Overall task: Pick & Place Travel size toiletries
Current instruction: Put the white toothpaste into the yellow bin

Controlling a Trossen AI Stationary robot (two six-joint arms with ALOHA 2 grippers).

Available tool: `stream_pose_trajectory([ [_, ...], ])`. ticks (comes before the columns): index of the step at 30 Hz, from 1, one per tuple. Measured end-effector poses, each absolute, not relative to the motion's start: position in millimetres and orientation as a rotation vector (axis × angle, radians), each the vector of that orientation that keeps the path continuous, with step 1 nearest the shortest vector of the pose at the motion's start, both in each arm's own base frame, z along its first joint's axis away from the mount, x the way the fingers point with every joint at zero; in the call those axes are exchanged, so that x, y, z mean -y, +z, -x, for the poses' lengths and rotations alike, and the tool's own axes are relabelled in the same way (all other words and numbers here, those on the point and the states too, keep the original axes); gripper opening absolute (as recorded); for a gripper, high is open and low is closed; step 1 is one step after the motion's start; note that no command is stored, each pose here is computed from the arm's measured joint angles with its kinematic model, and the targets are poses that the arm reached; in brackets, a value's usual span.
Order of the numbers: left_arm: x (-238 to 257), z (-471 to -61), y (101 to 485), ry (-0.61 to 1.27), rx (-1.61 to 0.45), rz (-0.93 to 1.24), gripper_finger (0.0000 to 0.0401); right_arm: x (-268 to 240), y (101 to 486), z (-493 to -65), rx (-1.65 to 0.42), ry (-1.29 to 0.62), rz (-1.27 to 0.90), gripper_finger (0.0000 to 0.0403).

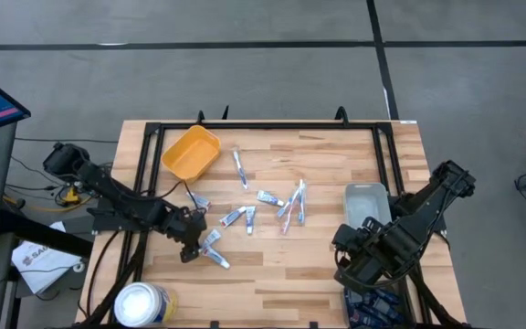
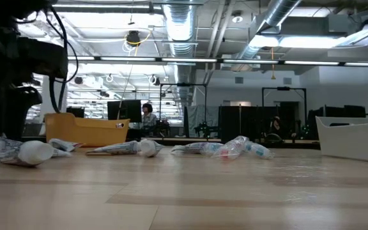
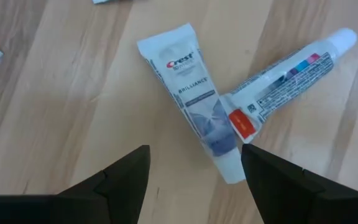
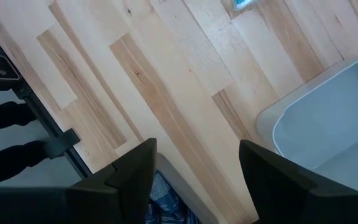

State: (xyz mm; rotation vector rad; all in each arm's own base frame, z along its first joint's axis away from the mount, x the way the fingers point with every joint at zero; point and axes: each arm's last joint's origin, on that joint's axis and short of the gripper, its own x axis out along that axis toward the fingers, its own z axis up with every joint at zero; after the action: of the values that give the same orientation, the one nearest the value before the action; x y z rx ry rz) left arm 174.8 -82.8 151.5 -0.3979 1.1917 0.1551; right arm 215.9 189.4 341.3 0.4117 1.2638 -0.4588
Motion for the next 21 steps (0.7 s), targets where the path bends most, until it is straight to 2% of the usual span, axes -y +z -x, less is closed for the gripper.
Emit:
stream_pose_trajectory([
  [21, 99, -176, 129, 0.257, -1.239, 0.345, 0.0248, -189, 341, -216, -1.264, -0.459, -0.411, 0.0221],
])
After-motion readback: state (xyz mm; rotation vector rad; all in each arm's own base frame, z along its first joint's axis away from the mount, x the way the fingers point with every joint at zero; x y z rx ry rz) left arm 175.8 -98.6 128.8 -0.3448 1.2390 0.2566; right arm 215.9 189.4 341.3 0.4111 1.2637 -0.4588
